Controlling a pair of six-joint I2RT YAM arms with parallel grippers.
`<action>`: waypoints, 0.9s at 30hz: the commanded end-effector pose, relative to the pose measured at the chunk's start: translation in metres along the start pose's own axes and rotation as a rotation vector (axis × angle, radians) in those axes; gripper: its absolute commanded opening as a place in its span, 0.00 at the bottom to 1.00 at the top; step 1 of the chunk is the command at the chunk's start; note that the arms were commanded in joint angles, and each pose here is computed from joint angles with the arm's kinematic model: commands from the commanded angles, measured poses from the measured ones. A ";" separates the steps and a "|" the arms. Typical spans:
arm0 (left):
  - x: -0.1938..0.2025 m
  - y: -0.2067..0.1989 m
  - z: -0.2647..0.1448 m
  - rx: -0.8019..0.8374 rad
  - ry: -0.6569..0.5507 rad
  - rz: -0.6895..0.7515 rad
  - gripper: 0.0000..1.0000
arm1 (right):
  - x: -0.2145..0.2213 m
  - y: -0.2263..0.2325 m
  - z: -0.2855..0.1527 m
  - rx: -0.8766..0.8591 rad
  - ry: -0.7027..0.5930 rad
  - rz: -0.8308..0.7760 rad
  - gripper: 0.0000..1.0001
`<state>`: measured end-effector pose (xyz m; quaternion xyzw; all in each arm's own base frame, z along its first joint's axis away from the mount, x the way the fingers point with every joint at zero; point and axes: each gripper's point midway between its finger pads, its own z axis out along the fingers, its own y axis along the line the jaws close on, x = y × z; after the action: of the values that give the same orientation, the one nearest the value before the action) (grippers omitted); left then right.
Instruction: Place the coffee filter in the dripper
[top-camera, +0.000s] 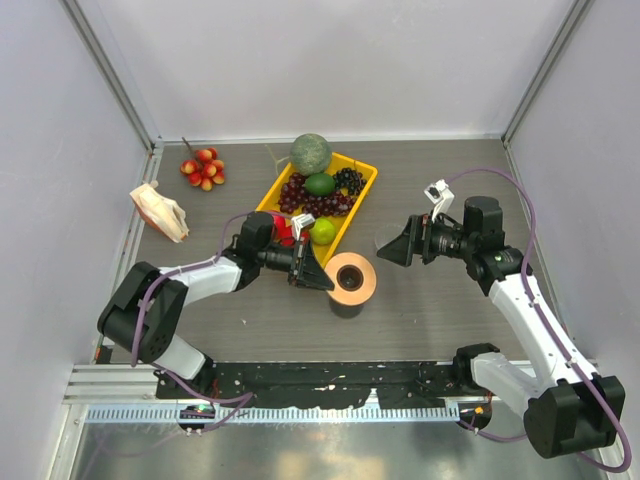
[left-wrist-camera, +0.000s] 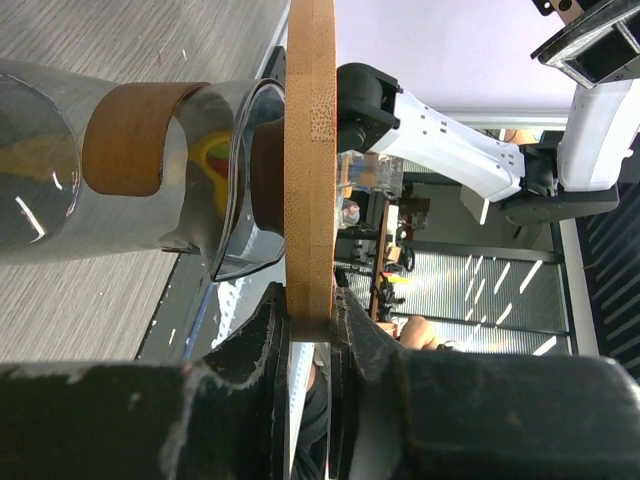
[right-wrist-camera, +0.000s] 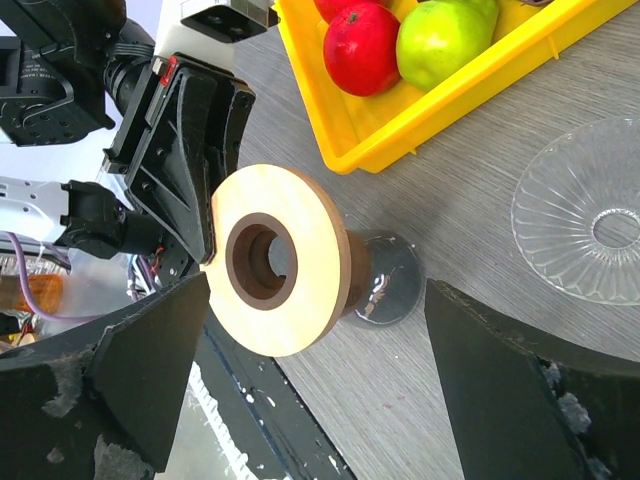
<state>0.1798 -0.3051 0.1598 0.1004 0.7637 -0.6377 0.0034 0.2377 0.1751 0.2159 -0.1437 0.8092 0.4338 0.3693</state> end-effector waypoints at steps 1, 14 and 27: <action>-0.009 -0.014 -0.004 0.039 0.005 0.070 0.11 | -0.017 0.012 -0.003 -0.036 -0.028 -0.051 0.96; -0.014 -0.008 -0.010 0.010 -0.018 0.068 0.54 | -0.016 0.014 -0.002 -0.060 -0.017 -0.054 0.96; 0.010 -0.003 -0.048 -0.233 -0.051 0.318 0.81 | -0.013 0.020 -0.013 -0.060 0.028 -0.201 0.95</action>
<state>0.1744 -0.2785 0.1685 0.1430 0.7833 -0.6017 0.0634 0.2320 0.1781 0.2192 -0.1782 0.8023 0.4405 0.3612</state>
